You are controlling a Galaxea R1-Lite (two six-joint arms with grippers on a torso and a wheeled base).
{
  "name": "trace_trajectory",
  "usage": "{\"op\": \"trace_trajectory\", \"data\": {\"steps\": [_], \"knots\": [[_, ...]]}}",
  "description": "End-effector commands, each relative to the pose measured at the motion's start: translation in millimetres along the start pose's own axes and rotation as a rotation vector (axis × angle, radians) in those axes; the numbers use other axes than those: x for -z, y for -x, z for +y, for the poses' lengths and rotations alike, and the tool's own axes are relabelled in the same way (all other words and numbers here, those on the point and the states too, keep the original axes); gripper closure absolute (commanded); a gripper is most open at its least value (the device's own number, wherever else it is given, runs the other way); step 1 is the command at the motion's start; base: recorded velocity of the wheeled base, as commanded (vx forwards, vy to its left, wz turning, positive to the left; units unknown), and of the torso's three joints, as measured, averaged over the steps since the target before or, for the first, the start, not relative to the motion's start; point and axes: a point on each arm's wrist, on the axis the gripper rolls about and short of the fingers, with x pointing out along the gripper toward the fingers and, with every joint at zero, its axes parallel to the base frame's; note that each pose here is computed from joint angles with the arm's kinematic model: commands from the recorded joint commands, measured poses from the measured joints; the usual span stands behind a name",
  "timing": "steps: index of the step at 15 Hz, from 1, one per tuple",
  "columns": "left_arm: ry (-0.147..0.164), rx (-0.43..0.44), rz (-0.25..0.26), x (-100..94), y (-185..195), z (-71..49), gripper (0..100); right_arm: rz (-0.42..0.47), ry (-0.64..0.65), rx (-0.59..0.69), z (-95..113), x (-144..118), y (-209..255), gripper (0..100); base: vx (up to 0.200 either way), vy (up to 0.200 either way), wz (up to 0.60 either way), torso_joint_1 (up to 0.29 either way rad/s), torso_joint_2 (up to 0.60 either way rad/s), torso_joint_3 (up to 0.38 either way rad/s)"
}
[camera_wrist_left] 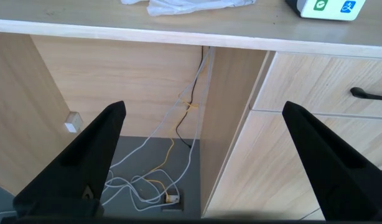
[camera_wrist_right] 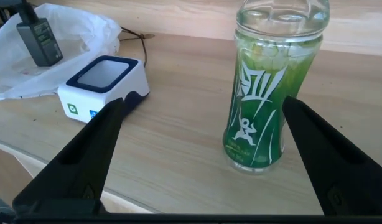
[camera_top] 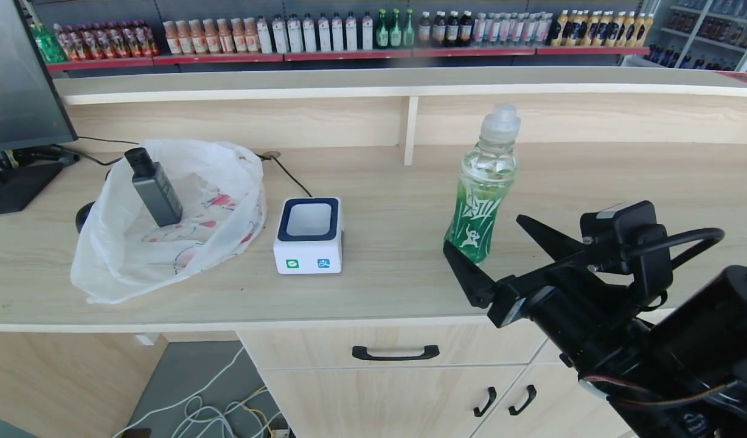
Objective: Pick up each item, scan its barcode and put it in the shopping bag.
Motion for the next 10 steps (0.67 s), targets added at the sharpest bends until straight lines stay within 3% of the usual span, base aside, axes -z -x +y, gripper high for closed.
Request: {"op": "trace_trajectory", "data": {"steps": [1, 10], "knots": [[0.0, -0.001, -0.001, 0.0, 0, 0.0, 0, 0.001, 0.017, 0.017, 1, 0, -3, 0, 0.0, 0.0, 0.0, 0.0, 0.0, 0.0], [0.0, -0.001, -0.001, 0.0, 0, 0.0, 0, 0.019, 0.04, 0.142, -1, 22, -48, 0, 0.0, 0.0, 0.0, 0.0, 0.0, 0.0]]}}
